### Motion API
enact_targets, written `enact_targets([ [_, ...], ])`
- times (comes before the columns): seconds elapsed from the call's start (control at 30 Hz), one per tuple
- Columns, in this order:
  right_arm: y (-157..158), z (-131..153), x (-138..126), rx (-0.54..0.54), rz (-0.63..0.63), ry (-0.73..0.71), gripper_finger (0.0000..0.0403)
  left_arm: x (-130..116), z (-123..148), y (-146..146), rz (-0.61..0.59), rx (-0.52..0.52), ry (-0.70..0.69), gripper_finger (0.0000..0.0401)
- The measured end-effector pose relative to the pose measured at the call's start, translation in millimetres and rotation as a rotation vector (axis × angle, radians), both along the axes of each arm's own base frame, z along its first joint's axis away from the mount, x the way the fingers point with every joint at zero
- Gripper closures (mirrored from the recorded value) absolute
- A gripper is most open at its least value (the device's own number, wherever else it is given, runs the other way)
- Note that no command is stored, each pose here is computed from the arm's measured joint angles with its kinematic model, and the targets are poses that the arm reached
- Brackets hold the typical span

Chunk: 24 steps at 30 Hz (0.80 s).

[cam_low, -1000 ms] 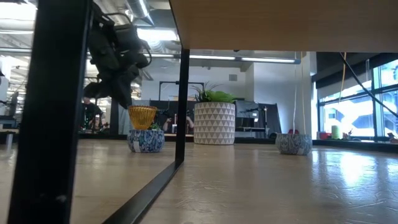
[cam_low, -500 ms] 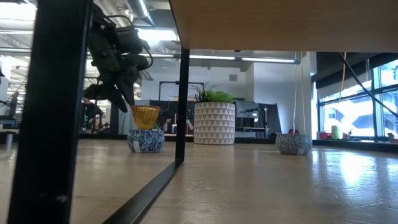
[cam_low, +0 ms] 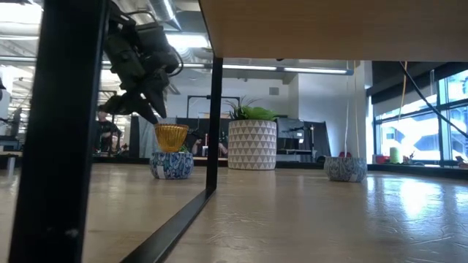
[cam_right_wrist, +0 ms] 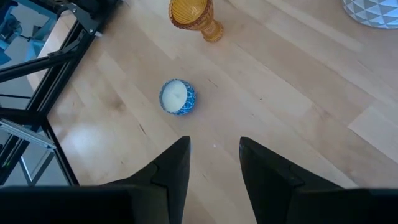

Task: Pick & Place candle stick holders
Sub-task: Put the yellow glass candle holder on the shelf

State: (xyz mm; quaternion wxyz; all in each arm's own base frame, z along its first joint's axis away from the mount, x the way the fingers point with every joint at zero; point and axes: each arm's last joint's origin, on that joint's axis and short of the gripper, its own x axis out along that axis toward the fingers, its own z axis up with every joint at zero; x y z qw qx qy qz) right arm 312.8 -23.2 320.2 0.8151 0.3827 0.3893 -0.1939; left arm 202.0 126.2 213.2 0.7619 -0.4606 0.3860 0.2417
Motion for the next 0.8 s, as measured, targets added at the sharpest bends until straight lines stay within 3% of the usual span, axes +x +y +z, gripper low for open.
enact_targets([
  [0.4,0.0,0.0,0.0,0.000,0.000,0.000,0.0260,0.3,-2.0,-0.9,0.029,0.036,0.045,0.0287],
  [0.8,0.0,-0.4,-0.5,-0.002,0.003,0.007,0.0260,12.6,-22.9,4.3,0.010,0.009,0.097,0.0287],
])
